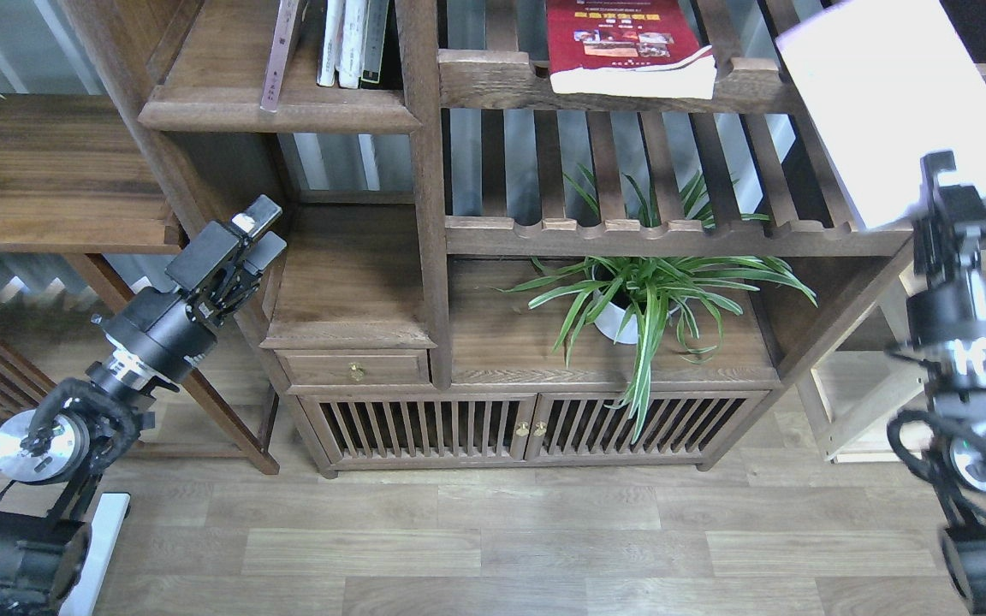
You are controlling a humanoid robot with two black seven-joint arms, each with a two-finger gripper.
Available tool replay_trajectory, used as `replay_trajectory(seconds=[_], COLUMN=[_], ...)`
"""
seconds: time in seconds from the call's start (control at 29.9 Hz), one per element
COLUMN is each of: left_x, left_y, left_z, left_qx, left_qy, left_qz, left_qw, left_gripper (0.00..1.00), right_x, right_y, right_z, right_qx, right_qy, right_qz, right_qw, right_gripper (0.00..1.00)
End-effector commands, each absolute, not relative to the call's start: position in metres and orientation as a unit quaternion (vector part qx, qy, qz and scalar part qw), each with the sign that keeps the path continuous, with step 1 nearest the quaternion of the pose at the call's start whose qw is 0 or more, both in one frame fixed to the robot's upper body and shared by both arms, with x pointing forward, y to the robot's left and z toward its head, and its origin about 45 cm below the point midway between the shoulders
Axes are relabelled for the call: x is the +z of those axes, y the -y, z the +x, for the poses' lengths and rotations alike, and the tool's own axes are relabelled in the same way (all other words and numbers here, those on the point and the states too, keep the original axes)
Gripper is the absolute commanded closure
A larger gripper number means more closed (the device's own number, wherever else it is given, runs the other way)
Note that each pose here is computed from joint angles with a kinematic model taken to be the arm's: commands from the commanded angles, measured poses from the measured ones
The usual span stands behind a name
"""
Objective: Organize books on shelf
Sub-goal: 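Pull the white book off the shelf and lower it toward the robot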
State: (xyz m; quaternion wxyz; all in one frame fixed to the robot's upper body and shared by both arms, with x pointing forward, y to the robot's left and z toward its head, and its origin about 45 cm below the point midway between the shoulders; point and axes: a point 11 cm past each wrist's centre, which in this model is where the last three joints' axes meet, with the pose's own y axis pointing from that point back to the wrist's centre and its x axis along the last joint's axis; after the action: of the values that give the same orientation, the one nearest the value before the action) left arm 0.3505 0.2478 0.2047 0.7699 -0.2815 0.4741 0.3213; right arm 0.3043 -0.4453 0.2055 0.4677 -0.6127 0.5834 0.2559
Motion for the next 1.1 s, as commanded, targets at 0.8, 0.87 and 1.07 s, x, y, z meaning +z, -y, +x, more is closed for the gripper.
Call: replay_trajectory(seconds=[0.8,0.87,1.07], left_x=[0.198,0.198,0.199], left_y=[-0.225,-0.228,-0.225], left_z=[0.331,0.331,0.323], left_qx=[0.276,0.279,0.270], left_qy=[-0.521,-0.519,-0.522], left_qz=[-0.297,-0.300,-0.310], left_qw=[0.752,0.751,0.747], left_gripper=[0.04,0.04,0.05], right_x=[0.094,0.095,0.107], right_y=[0.268,0.257,0.213], right_z=[0.239,0.242,0.242], right_qx=[0.448,0.449,0.463], right_qy=[-0.497,-0.489,-0.455], right_qz=[-0.659,-0.662,-0.650], right_qw=[0.343,0.348,0.395], right_gripper=[0.97,0.97,0.96])
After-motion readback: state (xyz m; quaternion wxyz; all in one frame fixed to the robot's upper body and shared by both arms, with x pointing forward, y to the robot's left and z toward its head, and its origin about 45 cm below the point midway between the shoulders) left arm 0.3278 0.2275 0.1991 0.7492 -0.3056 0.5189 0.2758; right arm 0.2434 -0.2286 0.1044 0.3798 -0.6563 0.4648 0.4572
